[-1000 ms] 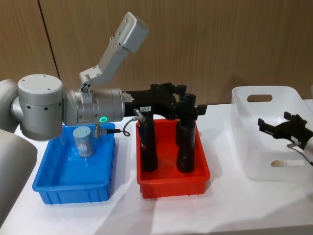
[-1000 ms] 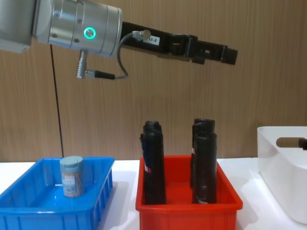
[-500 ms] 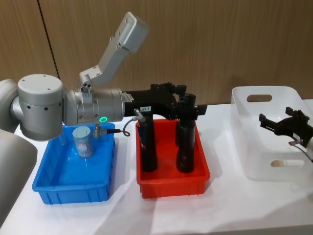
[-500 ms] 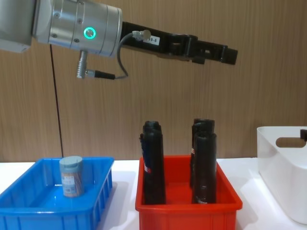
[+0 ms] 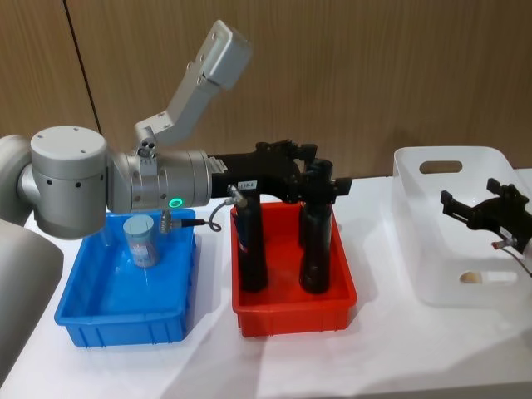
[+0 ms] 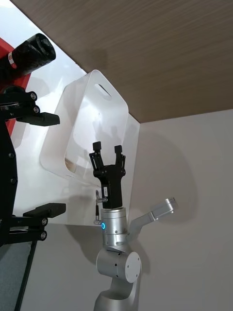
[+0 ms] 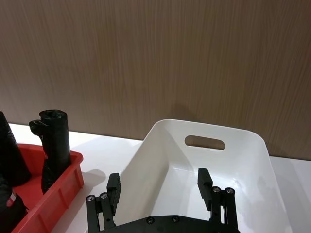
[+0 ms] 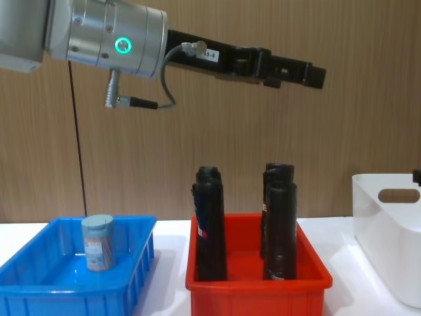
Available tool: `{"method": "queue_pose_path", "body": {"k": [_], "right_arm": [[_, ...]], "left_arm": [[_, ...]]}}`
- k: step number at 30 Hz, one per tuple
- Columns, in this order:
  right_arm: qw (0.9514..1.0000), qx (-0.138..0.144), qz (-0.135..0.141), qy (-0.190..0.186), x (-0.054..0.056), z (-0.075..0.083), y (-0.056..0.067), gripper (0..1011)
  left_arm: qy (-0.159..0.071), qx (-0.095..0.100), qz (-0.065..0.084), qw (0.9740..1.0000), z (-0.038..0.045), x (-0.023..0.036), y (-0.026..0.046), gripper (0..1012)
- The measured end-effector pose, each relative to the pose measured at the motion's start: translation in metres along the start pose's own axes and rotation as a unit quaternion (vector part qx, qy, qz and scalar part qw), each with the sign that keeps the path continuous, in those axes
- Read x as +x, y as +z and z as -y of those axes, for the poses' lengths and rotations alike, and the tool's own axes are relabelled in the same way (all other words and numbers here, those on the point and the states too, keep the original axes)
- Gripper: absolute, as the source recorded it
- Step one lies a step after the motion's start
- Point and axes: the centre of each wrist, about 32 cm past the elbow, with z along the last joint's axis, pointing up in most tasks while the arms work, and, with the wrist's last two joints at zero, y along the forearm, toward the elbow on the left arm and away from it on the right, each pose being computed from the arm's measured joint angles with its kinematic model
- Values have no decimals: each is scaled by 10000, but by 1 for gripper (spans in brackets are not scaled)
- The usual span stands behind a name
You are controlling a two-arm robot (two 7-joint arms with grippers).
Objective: Pick the cotton swabs from the blue box and place them into the white box.
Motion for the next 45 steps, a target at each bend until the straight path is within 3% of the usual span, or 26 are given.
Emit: {"method": "queue_pose_path", "body": {"k": [20, 25, 30, 31, 37, 38, 45], "right_arm": [[9999, 109, 21, -4, -70, 75, 11, 1001], [9999, 130, 49, 16, -144, 115, -5, 1001], [9998, 184, 99, 59, -300, 207, -29, 1001], [9998, 184, 99, 59, -300, 207, -29, 1001], [9995, 245, 140, 110, -478, 320, -52, 1001], [9995, 252, 145, 117, -501, 334, -54, 1001], [9991, 340, 174, 177, -722, 485, -64, 1001]], "left_arm": [[47, -4, 11, 10000, 0, -11, -27, 1003], [216, -13, 51, 9998, 1, -47, -104, 1003], [555, -42, 146, 9983, -1, -130, -259, 1003], [555, -42, 146, 9983, -1, -130, -259, 1003], [975, -91, 261, 9948, -6, -236, -445, 1003], [975, -91, 261, 9948, -6, -236, -445, 1003], [1411, -162, 374, 9892, -17, -365, -641, 1003]]}}
